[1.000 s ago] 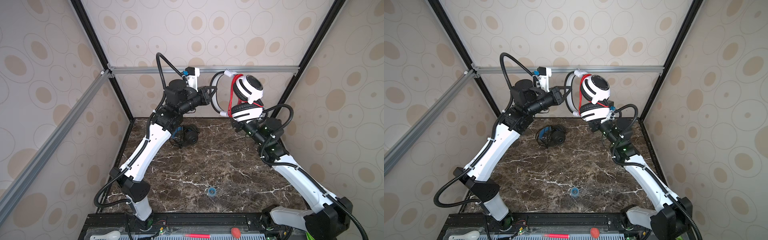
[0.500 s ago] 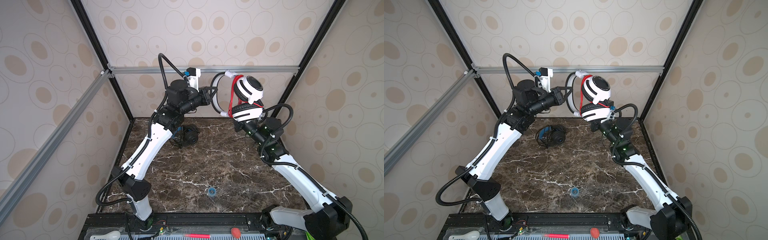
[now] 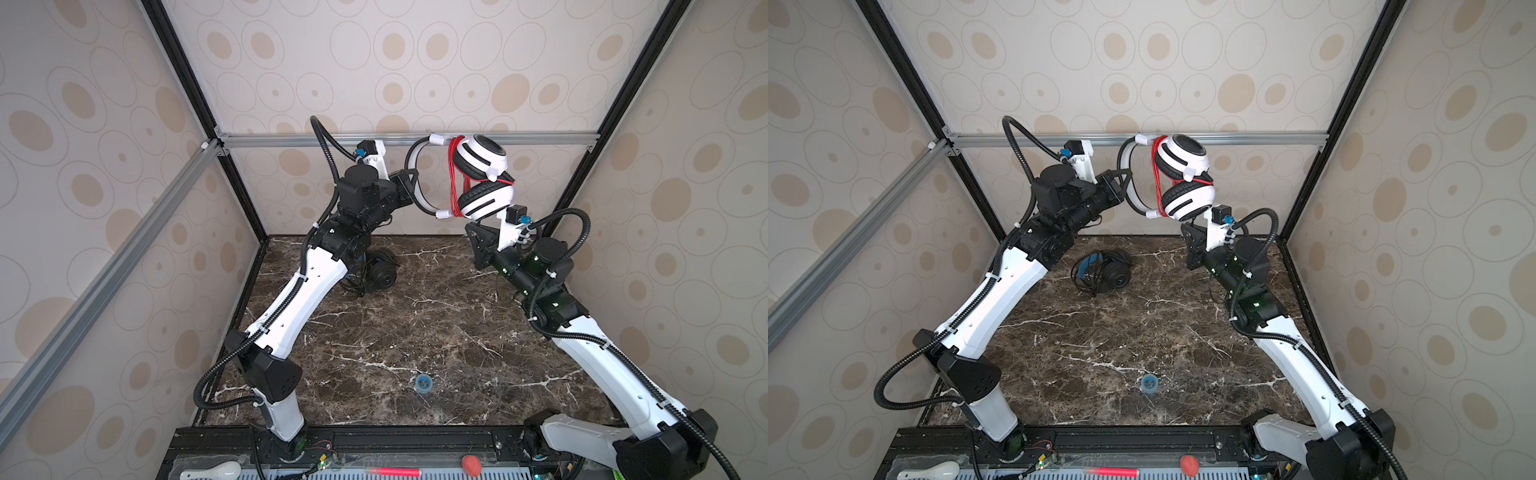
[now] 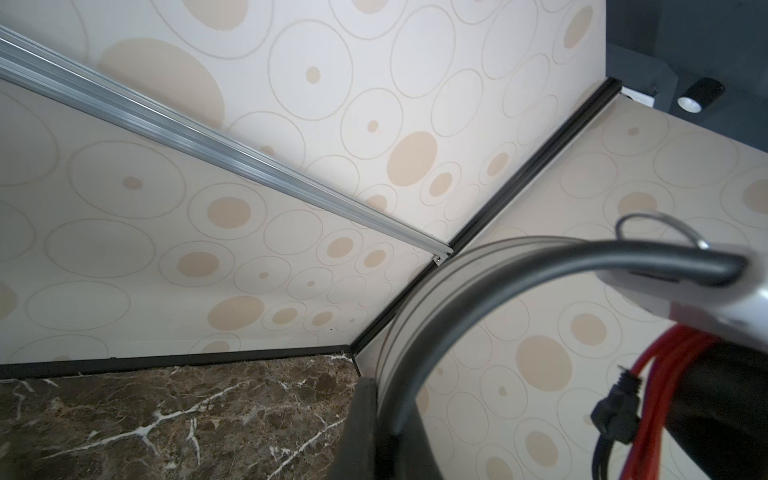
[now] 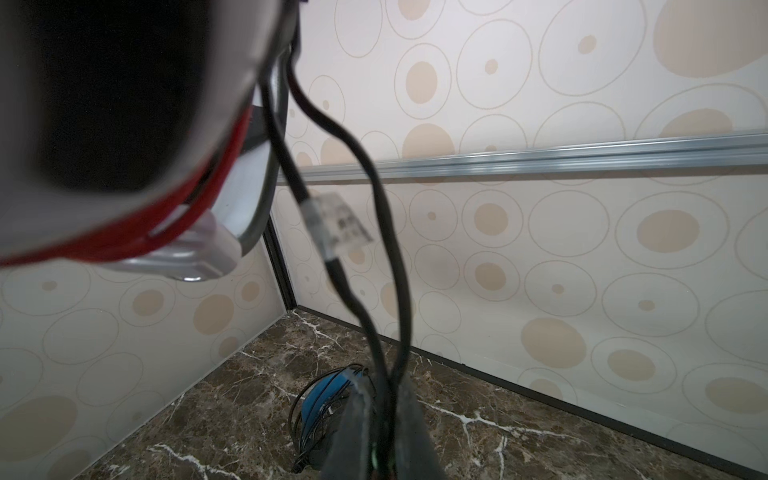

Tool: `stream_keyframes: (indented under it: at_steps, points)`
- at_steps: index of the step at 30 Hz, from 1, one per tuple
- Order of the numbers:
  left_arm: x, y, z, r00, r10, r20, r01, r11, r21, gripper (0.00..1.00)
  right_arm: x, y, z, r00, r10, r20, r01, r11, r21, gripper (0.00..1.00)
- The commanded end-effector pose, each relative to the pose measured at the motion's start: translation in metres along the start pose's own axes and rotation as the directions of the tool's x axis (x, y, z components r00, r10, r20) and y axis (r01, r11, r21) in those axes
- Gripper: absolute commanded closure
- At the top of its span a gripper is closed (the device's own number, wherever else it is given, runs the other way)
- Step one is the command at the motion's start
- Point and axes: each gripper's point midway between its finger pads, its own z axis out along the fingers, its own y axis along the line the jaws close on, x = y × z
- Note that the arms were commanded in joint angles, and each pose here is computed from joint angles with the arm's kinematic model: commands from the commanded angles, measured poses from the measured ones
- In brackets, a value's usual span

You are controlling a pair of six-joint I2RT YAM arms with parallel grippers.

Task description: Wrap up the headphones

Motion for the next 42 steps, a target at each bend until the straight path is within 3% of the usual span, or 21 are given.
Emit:
stream_keyframes:
  at_steps: [1,6,12,17,22,31,36,42]
  points:
    - [-0.053,-0.030,-0.018,0.977,-0.076,0.200,0.072,0.997,0.031,1.00,0.003,0.001,-0.004,0.999,-0.007,-0.032,0.008,1.000,0.024,0.98]
    - [-0.043,-0.020,-0.003,0.977,-0.048,0.208,0.060,0.997,-0.050,1.00,0.021,0.011,-0.004,0.991,-0.064,-0.120,0.071,0.995,0.062,1.00]
    - [-0.020,-0.001,0.014,0.984,0.093,0.152,-0.063,0.979,-0.192,1.00,0.032,0.026,-0.008,0.965,-0.151,-0.215,0.168,0.984,0.062,1.00]
    - [0.005,0.024,0.012,0.956,0.284,0.066,-0.244,0.904,-0.351,1.00,0.031,0.032,-0.013,0.936,-0.171,-0.307,0.200,0.978,0.066,1.00]
    - [0.029,0.037,0.004,0.917,0.399,-0.014,-0.372,0.842,-0.390,1.00,0.025,0.040,-0.018,0.911,-0.172,-0.374,0.205,0.977,0.050,1.00]
    - [0.082,0.058,0.001,0.798,0.534,-0.278,-0.600,0.745,-0.291,1.00,0.023,0.040,-0.024,0.727,-0.285,-0.624,0.320,0.946,-0.059,1.00]
    - [0.098,0.074,-0.015,0.734,0.584,-0.346,-0.674,0.691,-0.261,1.00,0.034,0.046,-0.029,0.580,-0.407,-0.706,0.370,0.903,-0.217,1.00]
    - [0.113,0.076,-0.027,0.658,0.638,-0.400,-0.736,0.658,-0.162,1.00,0.043,0.050,-0.022,0.561,-0.432,-0.706,0.365,0.895,-0.258,1.00]
